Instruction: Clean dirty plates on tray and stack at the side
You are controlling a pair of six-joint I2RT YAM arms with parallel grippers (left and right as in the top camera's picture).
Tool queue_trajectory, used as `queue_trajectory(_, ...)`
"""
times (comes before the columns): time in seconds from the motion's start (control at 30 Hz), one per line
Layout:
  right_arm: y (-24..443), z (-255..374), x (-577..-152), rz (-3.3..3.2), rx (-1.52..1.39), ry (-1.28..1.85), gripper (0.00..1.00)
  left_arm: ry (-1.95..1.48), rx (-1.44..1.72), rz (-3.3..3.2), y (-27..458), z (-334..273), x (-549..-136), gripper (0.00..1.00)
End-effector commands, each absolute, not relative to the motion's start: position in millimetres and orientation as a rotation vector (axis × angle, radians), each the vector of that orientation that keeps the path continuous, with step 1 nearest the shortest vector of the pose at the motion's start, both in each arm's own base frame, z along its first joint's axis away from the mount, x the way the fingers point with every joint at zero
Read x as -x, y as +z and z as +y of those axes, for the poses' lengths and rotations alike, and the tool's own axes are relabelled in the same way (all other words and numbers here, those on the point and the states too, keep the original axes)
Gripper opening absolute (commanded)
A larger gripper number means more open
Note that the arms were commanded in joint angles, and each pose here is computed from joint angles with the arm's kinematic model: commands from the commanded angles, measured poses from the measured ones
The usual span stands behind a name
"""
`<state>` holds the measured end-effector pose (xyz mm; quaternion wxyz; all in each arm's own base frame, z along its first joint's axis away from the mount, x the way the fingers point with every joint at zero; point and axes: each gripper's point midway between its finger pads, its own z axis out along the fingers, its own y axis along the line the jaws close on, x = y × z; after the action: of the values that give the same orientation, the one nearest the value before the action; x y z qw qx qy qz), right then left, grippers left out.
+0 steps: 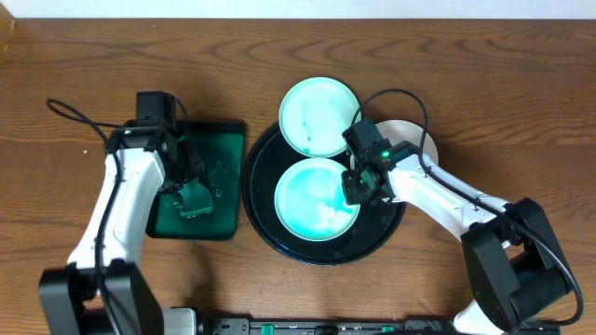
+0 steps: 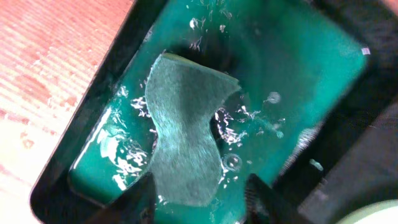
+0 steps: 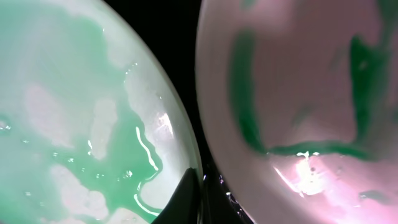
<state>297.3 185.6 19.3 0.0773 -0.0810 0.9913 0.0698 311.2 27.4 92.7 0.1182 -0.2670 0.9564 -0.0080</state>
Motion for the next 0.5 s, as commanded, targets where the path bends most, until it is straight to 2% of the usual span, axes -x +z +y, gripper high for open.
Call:
queue_trajectory(0.0,63.9,188.9,-326.1,2.833,0.296,0.221,0.01,-0.069,0.738,2.695,133.3,26.9,-314.6,0.55)
queue_trajectory(0.17,115.5,203.5,-356.1,2.692,0.405,0.217,0.01,-0.1,0.706,2.57,177.7,25.8,-300.5,0.68)
queue_trajectory(0.47,205.2,286.1,-403.9,2.256,0.522,0.352,0.01,-0.164,0.647,2.34,246.3,21.7,-265.6,0.74)
